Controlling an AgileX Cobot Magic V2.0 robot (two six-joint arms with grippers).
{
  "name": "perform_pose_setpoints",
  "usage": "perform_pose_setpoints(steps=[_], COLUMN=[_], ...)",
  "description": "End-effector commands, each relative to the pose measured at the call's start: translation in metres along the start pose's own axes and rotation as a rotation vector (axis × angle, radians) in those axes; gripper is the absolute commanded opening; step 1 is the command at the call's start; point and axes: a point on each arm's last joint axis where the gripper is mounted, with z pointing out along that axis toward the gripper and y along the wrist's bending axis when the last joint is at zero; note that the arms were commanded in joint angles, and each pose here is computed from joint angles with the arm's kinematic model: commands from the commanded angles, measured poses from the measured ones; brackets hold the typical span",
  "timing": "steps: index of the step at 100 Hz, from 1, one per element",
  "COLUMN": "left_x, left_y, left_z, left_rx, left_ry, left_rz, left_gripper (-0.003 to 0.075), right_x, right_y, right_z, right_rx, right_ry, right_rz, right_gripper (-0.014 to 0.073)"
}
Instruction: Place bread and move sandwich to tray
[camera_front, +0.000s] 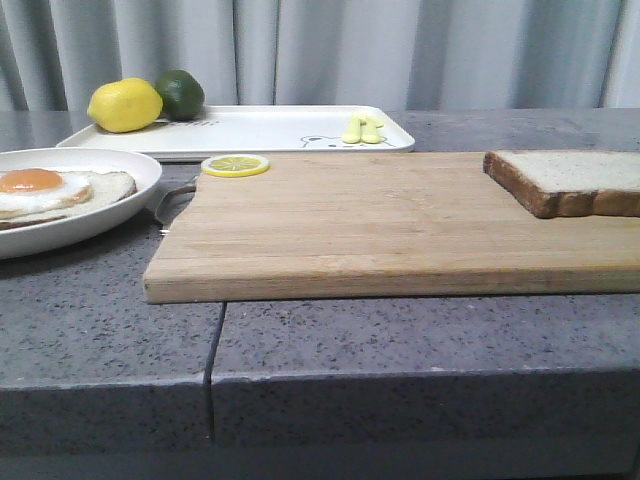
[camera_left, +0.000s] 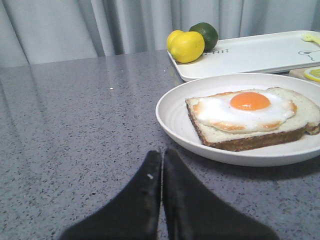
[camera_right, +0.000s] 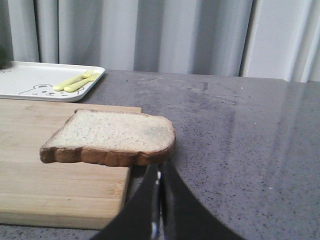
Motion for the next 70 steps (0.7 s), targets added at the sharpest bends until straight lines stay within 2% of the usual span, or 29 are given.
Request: perform_pose_setpoints(steps=[1, 40, 52, 70], left_x=[-0.0039, -0.0039, -0.0039, -0.0039], left_y=[0.0005, 0.0005, 0.0005, 0.0005], left_z=[-0.0017, -0.0017, -0.0017, -0.0017], left_rx=[-0.011, -0.011, -0.011, -0.011], left_ry=[-0.099, -0.099, -0.099, -0.099], left_rz=[-0.014, -0.014, -0.014, -0.014], left_gripper=[-0.002, -0.002, -0.002, -0.002], right_x=[-0.006, -0.006, -0.0043, -0.0043], right_y=[0.0002, 0.0002, 0.0005, 0.0005], right_z=[0.0006, 0.0006, 0.0007, 0.0007], right_rx=[0.0, 0.0, 0.001, 0.0], right_ry=[-0.069, -0.069, -0.051, -0.05], right_rz=[-0.006, -0.006, -0.17, -0.178], right_gripper=[-0.0067, -0.0067, -0.0067, -0.0067])
